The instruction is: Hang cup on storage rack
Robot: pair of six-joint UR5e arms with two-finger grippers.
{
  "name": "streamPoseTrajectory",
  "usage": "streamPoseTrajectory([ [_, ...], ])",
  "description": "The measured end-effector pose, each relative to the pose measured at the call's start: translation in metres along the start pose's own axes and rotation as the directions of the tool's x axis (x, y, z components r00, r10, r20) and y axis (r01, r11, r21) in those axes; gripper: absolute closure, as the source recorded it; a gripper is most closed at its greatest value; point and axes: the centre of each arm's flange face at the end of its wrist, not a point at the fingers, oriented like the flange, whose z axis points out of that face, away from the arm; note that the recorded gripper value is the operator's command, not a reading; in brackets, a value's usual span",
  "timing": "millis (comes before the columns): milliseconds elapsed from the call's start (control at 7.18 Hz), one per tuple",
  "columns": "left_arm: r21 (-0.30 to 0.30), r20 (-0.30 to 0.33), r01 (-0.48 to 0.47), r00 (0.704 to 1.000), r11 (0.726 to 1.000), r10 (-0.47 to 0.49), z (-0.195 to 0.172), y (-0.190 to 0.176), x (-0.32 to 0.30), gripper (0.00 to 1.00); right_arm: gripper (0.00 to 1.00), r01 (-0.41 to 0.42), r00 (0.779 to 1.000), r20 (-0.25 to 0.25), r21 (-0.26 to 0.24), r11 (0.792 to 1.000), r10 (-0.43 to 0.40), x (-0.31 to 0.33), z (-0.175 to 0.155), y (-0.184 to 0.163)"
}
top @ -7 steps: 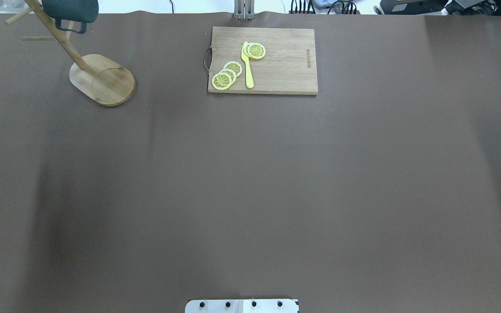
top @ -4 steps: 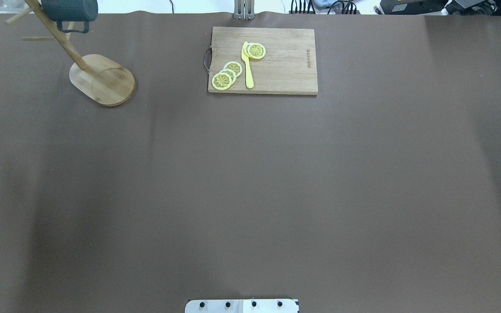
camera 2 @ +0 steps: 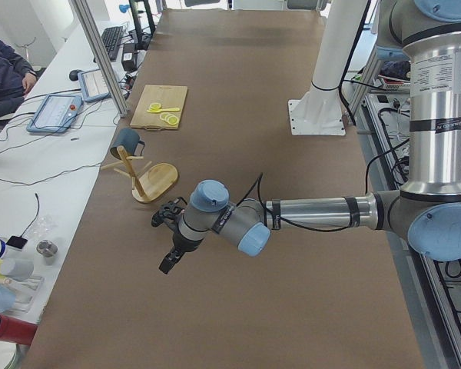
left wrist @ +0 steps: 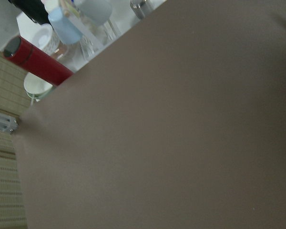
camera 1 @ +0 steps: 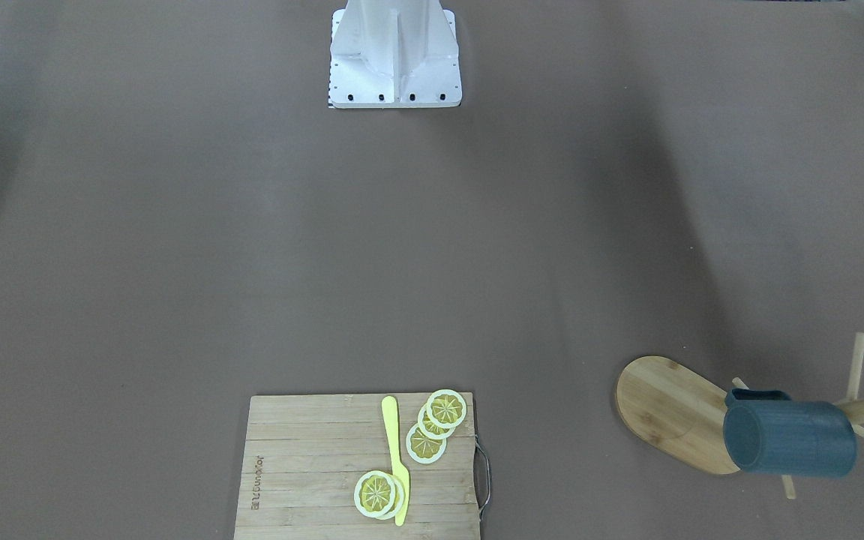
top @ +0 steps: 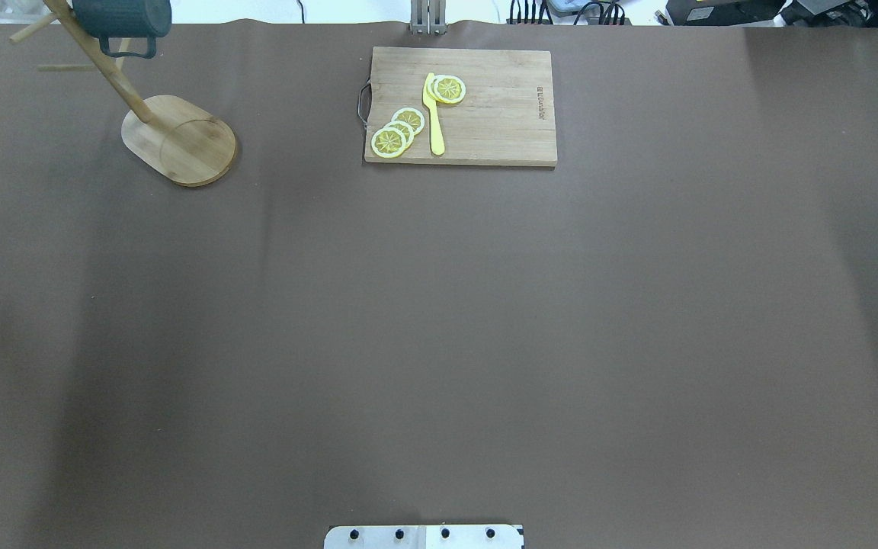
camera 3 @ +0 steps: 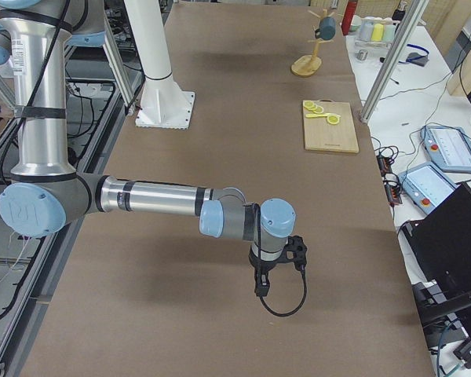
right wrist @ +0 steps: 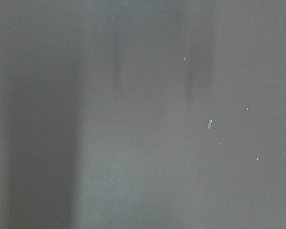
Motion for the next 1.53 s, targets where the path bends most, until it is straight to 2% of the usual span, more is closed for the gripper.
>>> streamPoseTrajectory([
  [418, -0.139, -0.067, 0.098, 0.992, 0.985, -0.108, 0.011, 0.013, -0.003, 0.01, 0.00, -0.002, 1.000, 0.000, -0.002, 1.000, 0.002, 0.001, 0.001, 0.001],
  [696, -0.277, -0.120, 0.185, 0.967, 0.943, -0.225, 0.016, 0.006, -0.002, 0.01, 0.00, -0.002, 1.000, 0.000, -0.003, 1.000, 0.002, 0.001, 0.001, 0.002],
  [836, -0.328, -0.122, 0.216, 0.956, 0.920, -0.268, 0.012, -0.002, -0.001, 0.01, 0.00, -0.002, 1.000, 0.000, -0.003, 1.000, 0.002, 0.001, 0.001, 0.002],
  [1254, -0.376, -0.175, 0.260, 0.923, 0.889, -0.344, 0.005, 0.006, 0.004, 0.01, 0.00, -0.003, 1.000, 0.000, -0.003, 1.000, 0.003, 0.001, 0.002, 0.002],
  [1532, -0.386, -0.177, 0.280, 0.913, 0.879, -0.368, 0.006, 0.016, 0.000, 0.01, 0.00, -0.004, 1.000, 0.001, -0.005, 1.000, 0.004, 0.001, 0.002, 0.003],
])
